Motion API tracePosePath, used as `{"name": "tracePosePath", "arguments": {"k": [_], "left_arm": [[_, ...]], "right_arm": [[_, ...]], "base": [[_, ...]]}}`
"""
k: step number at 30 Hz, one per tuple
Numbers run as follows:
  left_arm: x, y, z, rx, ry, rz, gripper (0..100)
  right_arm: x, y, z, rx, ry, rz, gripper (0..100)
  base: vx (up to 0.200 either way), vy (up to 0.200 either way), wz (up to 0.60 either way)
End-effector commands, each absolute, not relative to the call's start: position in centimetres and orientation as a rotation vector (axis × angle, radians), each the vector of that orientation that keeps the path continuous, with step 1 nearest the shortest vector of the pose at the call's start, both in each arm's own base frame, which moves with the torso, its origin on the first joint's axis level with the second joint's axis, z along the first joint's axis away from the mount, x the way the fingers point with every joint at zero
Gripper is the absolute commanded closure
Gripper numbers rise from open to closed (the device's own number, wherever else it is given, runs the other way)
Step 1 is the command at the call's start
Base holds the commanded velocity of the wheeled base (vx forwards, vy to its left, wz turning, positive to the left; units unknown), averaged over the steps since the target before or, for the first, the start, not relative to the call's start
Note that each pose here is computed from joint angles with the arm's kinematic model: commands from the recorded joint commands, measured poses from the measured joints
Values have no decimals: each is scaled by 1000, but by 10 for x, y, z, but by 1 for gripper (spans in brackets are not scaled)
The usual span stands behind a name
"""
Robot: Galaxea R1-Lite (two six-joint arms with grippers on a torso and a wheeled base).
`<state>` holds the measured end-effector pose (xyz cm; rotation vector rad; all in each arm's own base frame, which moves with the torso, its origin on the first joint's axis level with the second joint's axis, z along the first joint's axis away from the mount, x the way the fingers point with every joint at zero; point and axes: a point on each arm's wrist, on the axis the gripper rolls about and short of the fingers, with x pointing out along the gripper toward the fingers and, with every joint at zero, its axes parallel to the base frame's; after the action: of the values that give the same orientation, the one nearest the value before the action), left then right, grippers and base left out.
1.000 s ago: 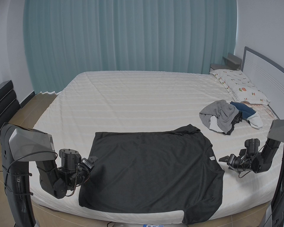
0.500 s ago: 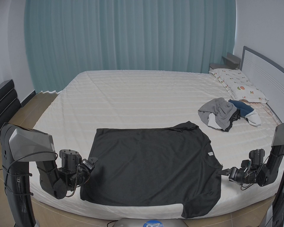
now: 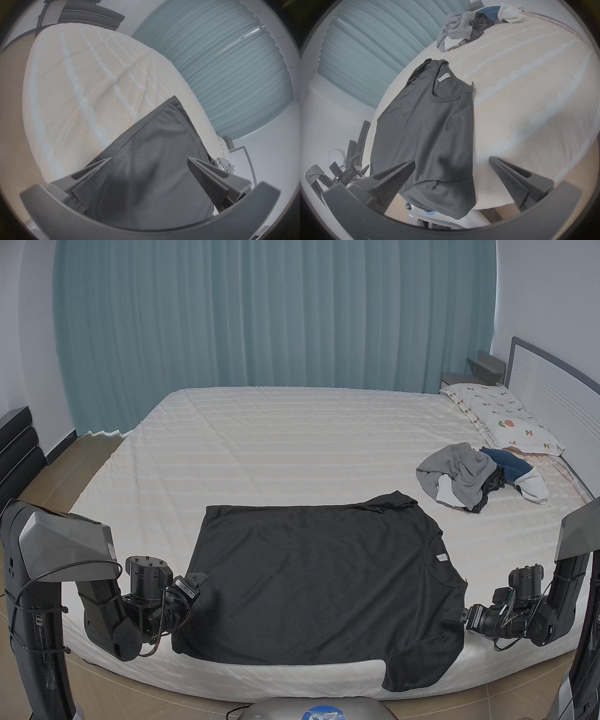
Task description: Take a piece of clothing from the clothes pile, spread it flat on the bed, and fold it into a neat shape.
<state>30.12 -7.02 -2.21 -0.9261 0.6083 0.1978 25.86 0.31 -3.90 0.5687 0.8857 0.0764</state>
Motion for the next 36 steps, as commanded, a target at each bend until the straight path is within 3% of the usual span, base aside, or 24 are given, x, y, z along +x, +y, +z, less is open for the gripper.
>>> {"name": "tracePosePath", "arguments": {"k": [1,18,28,29,36], "left_arm": [[301,-70,-22,-926,608,200,0],[298,-70,-24,-889,625,197,0],[275,-64,-31,-718,710,184,0],[270,-62,-31,-688,727,178,0],[245,-57,-35,-556,813,161,0]], "right_arm": [[256,6,-46,559,913,66,100],[239,-17,-44,541,919,7,100],[230,-15,-42,533,908,16,100],[230,-15,-42,533,902,19,0],[228,-14,-40,531,871,26,0]], "base": [[0,0,0],[0,0,0],[0,0,0],[0,0,0],[0,0,0]]}}
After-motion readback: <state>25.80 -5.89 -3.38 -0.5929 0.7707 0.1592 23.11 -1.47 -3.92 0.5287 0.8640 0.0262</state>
